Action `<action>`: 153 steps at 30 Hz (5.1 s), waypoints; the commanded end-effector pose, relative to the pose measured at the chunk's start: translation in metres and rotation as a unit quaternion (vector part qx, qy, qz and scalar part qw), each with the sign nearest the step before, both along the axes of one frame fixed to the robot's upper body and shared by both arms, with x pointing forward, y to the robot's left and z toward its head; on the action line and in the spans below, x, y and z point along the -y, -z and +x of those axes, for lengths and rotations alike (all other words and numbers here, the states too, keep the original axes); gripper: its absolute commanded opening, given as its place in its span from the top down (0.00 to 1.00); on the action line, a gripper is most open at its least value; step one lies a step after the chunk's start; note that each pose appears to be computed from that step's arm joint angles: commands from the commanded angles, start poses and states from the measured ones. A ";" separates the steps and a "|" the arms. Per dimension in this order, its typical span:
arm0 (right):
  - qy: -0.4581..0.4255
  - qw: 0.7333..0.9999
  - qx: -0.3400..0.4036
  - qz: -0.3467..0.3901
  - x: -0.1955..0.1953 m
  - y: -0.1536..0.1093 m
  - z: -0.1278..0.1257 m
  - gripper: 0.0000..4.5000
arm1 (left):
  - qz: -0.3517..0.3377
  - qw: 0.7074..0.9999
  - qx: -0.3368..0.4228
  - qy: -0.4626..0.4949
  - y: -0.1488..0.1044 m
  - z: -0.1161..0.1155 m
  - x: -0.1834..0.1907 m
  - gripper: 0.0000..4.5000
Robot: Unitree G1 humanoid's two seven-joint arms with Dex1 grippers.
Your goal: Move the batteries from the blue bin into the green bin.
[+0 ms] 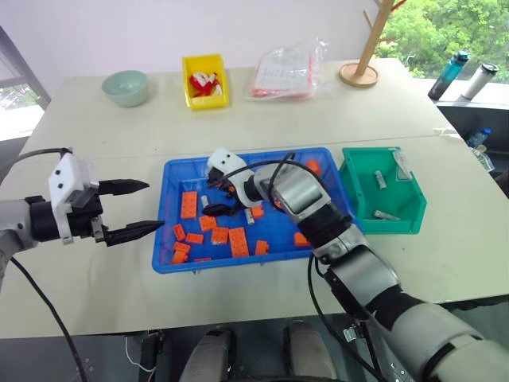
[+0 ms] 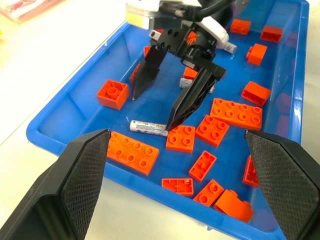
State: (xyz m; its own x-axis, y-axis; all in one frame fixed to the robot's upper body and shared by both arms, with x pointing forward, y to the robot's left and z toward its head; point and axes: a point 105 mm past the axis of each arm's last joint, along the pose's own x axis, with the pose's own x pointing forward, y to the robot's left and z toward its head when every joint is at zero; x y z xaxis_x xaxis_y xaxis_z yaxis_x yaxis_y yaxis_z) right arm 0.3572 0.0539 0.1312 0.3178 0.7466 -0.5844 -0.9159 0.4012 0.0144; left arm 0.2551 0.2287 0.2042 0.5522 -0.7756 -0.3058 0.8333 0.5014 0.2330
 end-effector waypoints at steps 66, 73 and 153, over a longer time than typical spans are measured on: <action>-0.089 0.971 0.221 0.008 0.150 -0.118 -0.015 0.04 | -0.028 0.988 0.024 0.147 -0.006 0.027 0.069 0.00; -0.257 0.943 0.204 -0.050 0.113 -0.063 -0.019 0.02 | -0.021 0.987 0.023 0.157 -0.007 0.020 0.075 0.00; 0.057 0.990 0.104 -0.075 0.205 -0.042 -0.036 0.01 | -0.028 0.984 0.038 0.174 -0.008 0.031 0.085 0.00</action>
State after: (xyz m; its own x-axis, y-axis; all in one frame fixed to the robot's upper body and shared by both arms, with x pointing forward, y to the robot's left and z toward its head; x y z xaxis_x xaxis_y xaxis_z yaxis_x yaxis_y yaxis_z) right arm 0.3224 -0.1526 0.1598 0.4872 0.6067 -0.6282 -0.8548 0.4786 -0.2007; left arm 0.2891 0.1433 0.2029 0.2611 -0.9367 -0.2334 0.9494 0.2055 0.2373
